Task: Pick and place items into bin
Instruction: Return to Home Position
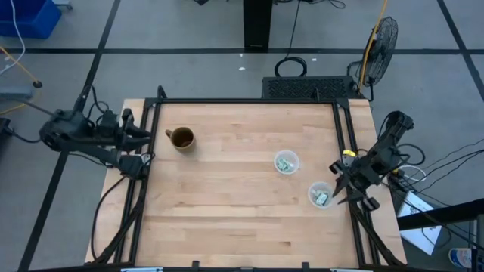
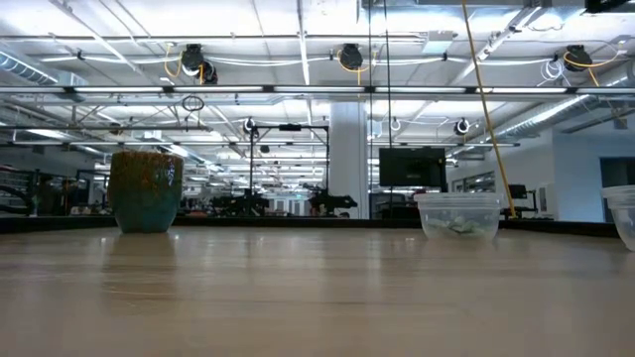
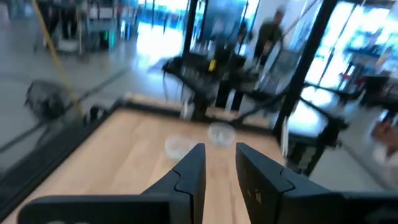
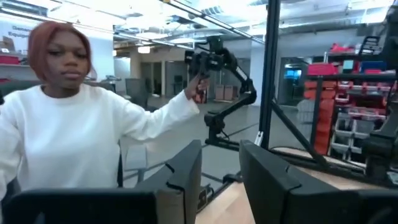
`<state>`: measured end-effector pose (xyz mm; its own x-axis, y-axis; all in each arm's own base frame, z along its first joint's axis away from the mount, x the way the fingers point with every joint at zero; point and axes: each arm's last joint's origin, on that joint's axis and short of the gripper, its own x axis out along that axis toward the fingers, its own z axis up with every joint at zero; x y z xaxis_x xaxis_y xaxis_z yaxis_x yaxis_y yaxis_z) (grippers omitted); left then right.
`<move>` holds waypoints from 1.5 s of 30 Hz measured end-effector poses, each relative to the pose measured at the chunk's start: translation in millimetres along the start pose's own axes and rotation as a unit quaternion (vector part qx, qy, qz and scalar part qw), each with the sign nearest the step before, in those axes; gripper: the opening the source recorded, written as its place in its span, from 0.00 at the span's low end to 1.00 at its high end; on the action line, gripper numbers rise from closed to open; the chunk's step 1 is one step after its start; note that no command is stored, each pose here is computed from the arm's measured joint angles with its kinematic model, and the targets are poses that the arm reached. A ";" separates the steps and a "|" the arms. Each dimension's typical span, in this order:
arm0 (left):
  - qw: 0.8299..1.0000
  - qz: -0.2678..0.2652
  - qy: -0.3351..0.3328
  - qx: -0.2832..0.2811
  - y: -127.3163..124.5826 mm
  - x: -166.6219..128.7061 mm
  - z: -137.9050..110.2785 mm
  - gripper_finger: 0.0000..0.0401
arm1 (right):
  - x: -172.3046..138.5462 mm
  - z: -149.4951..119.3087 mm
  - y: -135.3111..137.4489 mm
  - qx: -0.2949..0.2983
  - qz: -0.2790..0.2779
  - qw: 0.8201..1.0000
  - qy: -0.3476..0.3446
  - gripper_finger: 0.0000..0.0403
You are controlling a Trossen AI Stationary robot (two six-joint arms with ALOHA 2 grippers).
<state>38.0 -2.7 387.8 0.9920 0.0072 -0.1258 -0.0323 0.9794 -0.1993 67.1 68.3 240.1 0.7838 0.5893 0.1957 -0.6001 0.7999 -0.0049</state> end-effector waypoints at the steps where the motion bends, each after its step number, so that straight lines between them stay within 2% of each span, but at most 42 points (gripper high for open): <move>1: 1.000 -0.008 -0.020 0.000 1.8 -0.5 -7.4 0.23 | -0.8 -5.1 0.0 0.001 -0.001 1.000 -0.002 0.25; 6: 0.994 -0.063 -0.091 0.006 10.0 -9.6 -38.3 0.23 | -4.4 -12.1 -1.3 -0.024 -0.009 0.999 -0.020 0.25; 9: 0.990 -0.074 -0.123 0.005 16.2 -22.5 -47.5 0.23 | -5.7 -13.4 -6.5 -0.019 -0.066 0.997 -0.020 0.25; 11: 0.987 -0.077 -0.140 0.008 20.1 -31.2 -52.1 0.23 | -6.1 -14.5 -9.9 -0.020 -0.098 0.995 -0.017 0.25; 14: 0.984 -0.079 -0.160 0.012 23.0 -38.5 -54.1 0.23 | -5.8 -15.7 -12.9 -0.032 -0.106 0.994 -0.012 0.25; 18: 0.984 -0.091 -0.153 0.017 22.0 -36.8 -55.5 0.23 | -5.5 -17.0 -16.7 -0.031 -0.120 0.992 -0.006 0.25; 22: 0.989 -0.078 -0.123 0.029 21.2 -22.1 -69.9 0.23 | -4.3 -20.6 -18.4 -0.025 -0.104 0.994 -0.002 0.25; 26: 0.989 -0.076 -0.122 0.019 18.1 1.1 -87.4 0.23 | -3.6 -27.9 -19.5 -0.027 -0.083 0.996 -0.017 0.25; 35: 0.987 -0.125 -0.105 -0.001 13.3 58.5 -155.9 0.23 | -4.3 -44.8 -27.7 0.000 -0.122 0.992 -0.021 0.25; 40: 0.985 -0.127 -0.113 -0.004 14.9 71.8 -179.9 0.23 | -4.9 -45.1 -31.8 0.000 -0.141 0.990 -0.021 0.25; 45: 0.986 -0.104 -0.127 -0.001 17.6 76.4 -188.0 0.23 | -6.1 -45.3 -37.6 -0.018 -0.170 0.985 -0.017 0.25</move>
<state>90.3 -22.8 192.0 0.9757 -0.1440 0.1652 0.1756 0.9646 -0.1967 92.1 39.8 194.7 0.9323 0.2833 0.2250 -0.2975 0.9542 0.0311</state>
